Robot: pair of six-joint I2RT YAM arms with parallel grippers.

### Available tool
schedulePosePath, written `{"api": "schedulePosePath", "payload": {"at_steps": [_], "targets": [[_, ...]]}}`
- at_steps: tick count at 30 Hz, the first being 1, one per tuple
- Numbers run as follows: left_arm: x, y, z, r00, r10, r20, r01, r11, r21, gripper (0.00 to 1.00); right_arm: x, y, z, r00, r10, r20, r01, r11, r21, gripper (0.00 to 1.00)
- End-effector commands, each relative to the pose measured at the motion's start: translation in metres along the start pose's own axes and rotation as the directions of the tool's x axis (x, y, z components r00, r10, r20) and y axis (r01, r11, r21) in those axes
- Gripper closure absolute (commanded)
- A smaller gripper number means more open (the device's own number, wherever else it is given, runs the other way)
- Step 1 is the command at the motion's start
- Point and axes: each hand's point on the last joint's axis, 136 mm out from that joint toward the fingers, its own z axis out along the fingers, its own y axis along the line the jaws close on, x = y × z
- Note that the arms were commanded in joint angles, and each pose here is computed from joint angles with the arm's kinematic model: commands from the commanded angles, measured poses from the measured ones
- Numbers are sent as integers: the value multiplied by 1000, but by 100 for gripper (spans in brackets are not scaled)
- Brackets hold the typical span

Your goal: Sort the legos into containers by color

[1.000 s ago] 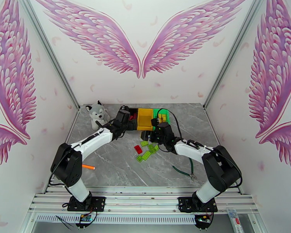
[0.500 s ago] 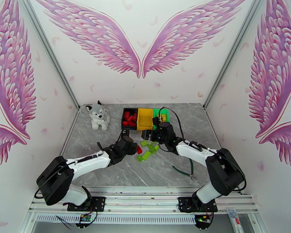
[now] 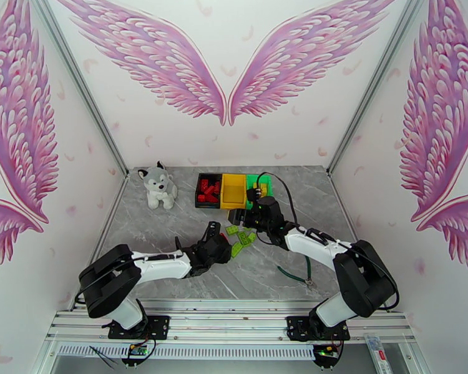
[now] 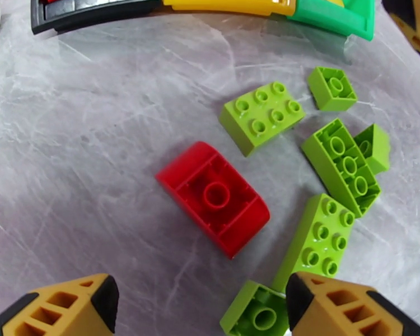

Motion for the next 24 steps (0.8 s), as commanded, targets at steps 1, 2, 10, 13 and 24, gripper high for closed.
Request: {"api": "schedulePosePath", "payload": {"at_steps": [1, 2, 10, 13, 24], "targets": [[-14, -13, 4, 999, -16, 29, 16, 1000, 5, 16, -3, -1, -4, 1000, -14, 16, 14, 1000, 15, 19], [-15, -15, 6, 1000, -14, 27, 14, 1000, 3, 16, -3, -1, -4, 1000, -14, 16, 14, 1000, 14, 19], [-25, -7, 17, 999, -8, 36, 11, 998, -62, 16, -4, 0, -7, 1000, -13, 22, 12, 1000, 12, 19], [-27, -4, 22, 999, -20, 30, 22, 998, -64, 16, -4, -1, -7, 1000, -8, 22, 8, 1000, 16, 19], [-22, 2, 45, 999, -39, -5, 39, 997, -69, 17, -3, -1, -6, 1000, -5, 17, 5, 1000, 13, 19]]}}
